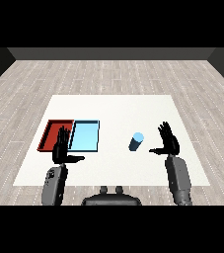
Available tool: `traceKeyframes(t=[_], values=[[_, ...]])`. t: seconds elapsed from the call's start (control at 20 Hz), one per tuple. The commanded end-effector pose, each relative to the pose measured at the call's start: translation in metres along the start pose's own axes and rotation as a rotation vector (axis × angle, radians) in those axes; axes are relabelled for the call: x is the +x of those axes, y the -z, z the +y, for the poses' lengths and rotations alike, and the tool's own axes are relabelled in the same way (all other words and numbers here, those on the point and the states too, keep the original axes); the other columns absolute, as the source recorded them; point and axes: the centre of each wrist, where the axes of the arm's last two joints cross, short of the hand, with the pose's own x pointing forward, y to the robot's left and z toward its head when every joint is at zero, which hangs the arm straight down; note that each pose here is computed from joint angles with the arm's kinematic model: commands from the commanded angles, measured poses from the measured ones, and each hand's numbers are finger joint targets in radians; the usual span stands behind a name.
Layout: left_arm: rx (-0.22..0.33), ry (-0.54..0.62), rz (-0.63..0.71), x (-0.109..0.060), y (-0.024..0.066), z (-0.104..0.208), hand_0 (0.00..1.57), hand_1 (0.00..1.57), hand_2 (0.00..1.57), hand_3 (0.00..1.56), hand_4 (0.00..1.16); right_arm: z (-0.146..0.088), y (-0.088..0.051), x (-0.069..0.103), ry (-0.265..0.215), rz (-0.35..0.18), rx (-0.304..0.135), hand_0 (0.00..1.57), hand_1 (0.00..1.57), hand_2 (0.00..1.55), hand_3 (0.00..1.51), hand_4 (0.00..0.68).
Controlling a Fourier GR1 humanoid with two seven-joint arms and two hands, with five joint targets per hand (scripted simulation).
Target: Pick the blue can and put it in the blue box
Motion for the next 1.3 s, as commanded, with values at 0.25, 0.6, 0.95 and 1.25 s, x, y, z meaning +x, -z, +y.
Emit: traceKeyframes(t=[0.25, 0.6, 0.95, 1.25], values=[[0.027, 0.025, -0.005, 0.004, 0.0188, -0.006, 0.0, 0.0, 0.0, 0.0, 0.0, 0.016, 0.012, -0.006, 0.034, 0.062, -0.027, 0.0, 0.0, 0.0, 0.0, 0.0], [0.013, -0.019, -0.023, -0.002, -0.0066, 0.017, 0.0, 0.0, 0.0, 0.0, 0.0, 0.032, 0.0, -0.029, 0.066, 0.112, -0.042, 0.0, 0.0, 0.0, 0.0, 0.0], [0.016, -0.006, -0.028, -0.002, 0.0013, -0.007, 0.0, 0.0, 0.0, 0.0, 0.0, 0.031, -0.003, -0.048, 0.087, 0.114, -0.044, 0.0, 0.0, 0.0, 0.0, 0.0], [0.034, 0.021, -0.026, -0.001, -0.0154, -0.018, 0.0, 0.0, 0.0, 0.0, 0.0, 0.044, 0.02, -0.058, 0.083, 0.13, -0.015, 0.0, 0.0, 0.0, 0.0, 0.0]])
